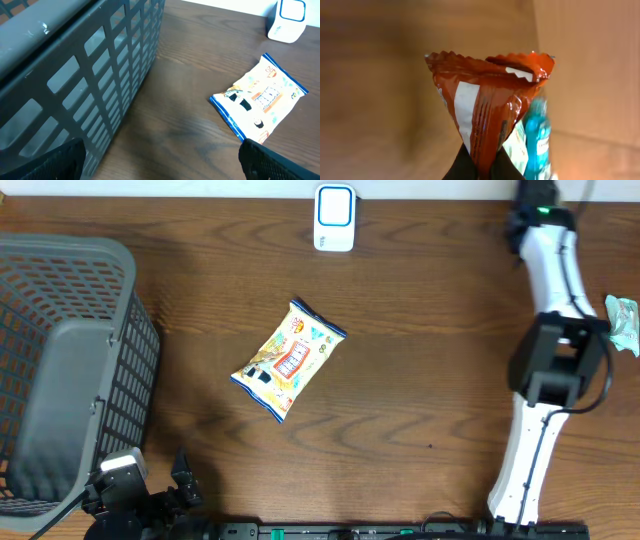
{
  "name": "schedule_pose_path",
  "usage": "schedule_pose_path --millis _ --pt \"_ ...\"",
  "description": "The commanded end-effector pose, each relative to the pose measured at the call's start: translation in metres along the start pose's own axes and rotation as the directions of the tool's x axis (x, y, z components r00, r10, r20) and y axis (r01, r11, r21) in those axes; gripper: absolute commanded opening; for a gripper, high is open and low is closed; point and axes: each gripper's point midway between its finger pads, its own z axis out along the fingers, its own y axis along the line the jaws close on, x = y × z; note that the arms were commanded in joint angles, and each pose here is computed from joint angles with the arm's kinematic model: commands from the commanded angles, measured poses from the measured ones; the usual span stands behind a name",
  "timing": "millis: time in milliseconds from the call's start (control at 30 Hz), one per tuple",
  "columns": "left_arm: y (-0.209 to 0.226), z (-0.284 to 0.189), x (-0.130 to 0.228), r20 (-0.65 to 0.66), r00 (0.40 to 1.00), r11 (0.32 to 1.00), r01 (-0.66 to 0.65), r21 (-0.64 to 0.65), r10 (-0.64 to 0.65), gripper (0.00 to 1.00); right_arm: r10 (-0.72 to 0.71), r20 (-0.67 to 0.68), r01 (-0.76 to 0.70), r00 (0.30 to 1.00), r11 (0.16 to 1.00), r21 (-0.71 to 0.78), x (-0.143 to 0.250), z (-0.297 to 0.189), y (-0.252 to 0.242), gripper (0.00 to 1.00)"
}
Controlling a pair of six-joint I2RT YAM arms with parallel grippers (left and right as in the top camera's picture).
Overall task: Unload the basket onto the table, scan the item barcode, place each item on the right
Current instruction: 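Swing the right arm right and drop the bar at the table edge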
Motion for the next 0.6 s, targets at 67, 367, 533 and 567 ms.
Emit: schedule_pose_path --millis 67,367,533,567 --pt "0.001 -0.002 -0.002 0.011 1.000 1.000 0.013 -0.003 -0.013 0.98 0.122 -0.082 -0.129 0.989 0.987 -0.098 0.028 0.037 -0.021 0.01" --pt "0.001 -0.002 -0.002 0.011 1.000 1.000 0.013 -0.003 -0.013 0.98 0.294 -0.108 -0.306 0.950 0.944 -0.124 0.041 0.055 -0.065 0.99" --pt "0.001 -0.002 -0.002 0.011 1.000 1.000 0.013 -0.003 -0.013 0.98 0.385 0.018 -0.332 0.923 0.816 -0.473 -0.014 -0.028 -0.047 0.99" --pt "0.001 -0.002 -0.002 0.011 1.000 1.000 0.013 -0.003 -0.013 0.98 0.423 0.010 -0.339 0.906 0.739 -0.582 -0.024 -0.058 -0.036 0.99"
